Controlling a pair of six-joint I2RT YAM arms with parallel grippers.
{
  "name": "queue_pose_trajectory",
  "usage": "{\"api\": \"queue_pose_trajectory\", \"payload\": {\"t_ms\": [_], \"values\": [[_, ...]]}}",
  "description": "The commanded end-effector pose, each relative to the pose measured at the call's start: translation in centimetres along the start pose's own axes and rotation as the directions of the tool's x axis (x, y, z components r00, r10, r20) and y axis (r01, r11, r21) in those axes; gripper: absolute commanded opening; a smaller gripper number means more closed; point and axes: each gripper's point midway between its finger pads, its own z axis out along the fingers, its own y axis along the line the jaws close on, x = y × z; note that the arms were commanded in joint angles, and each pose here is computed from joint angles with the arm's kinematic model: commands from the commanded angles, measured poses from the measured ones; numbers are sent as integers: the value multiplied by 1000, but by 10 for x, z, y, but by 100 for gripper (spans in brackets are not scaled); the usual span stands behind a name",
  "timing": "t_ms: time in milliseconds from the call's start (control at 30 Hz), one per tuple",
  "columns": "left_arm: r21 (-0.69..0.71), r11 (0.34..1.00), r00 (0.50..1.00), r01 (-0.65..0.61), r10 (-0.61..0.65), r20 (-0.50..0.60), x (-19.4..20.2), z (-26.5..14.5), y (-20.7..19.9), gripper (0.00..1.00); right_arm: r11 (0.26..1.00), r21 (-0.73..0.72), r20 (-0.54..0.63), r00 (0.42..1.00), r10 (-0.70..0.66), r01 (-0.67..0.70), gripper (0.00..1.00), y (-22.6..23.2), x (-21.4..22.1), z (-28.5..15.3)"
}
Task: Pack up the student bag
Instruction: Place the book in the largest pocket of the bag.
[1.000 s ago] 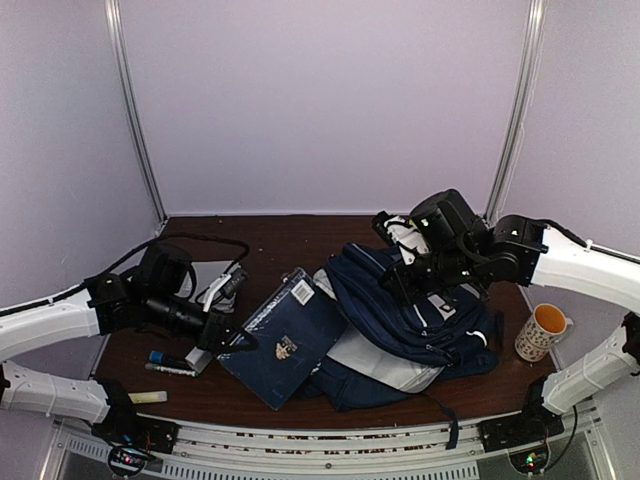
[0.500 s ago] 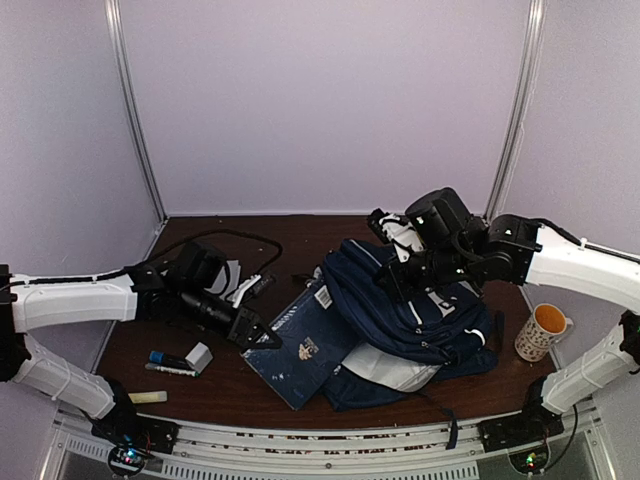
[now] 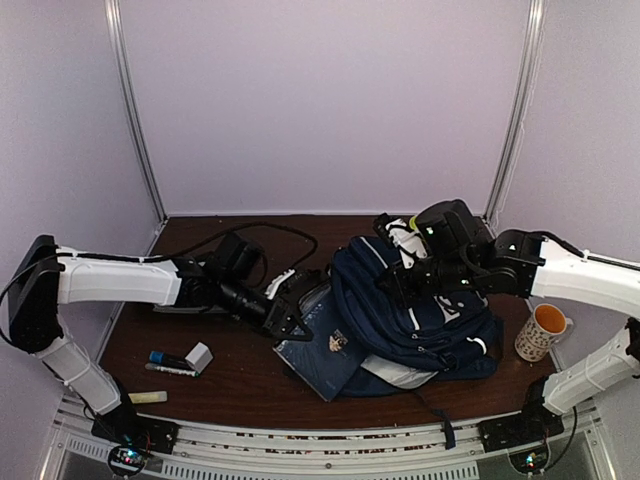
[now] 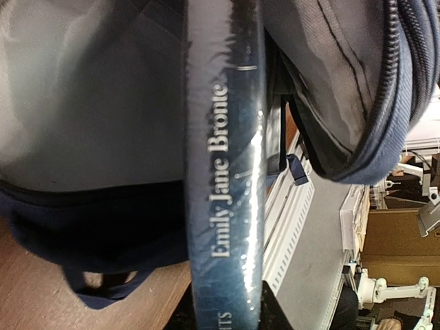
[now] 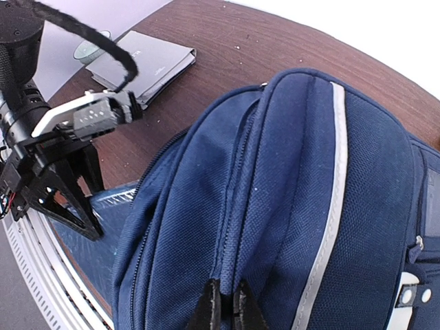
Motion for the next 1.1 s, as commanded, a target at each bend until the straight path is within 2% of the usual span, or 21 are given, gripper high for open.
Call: {"api": "queue_pose_trajectory", "payload": {"t_ms": [0, 133, 333, 500, 700, 833, 1067], "values": [[95, 993, 994, -63, 53, 100, -46, 7, -36, 0, 983, -179, 255, 967, -4, 51, 0, 40, -62, -37], [118, 993, 995, 3, -15, 102, -61, 22, -35, 0, 981, -182, 274, 962, -18, 70, 0, 44, -64, -42], [296, 955, 983, 28, -80, 164, -98, 32, -61, 0, 975, -200, 273, 961, -34, 91, 0, 51, -64, -44], [251, 966, 979, 66, -111, 170, -120, 44, -58, 0, 970, -220, 280, 959, -36, 100, 0, 56, -63, -48], [186, 973, 966, 135, -171, 192, -131, 56, -42, 0, 959, -254, 292, 955, -47, 125, 0, 65, -64, -52], [151, 980, 967, 130, -159, 198, -132, 58, -41, 1, 963, -241, 294, 955, -44, 119, 0, 64, -65, -52], [93, 991, 969, 96, -115, 219, -123, 47, -42, 61, 979, -176, 299, 953, -47, 104, 0, 52, -64, -50]]}}
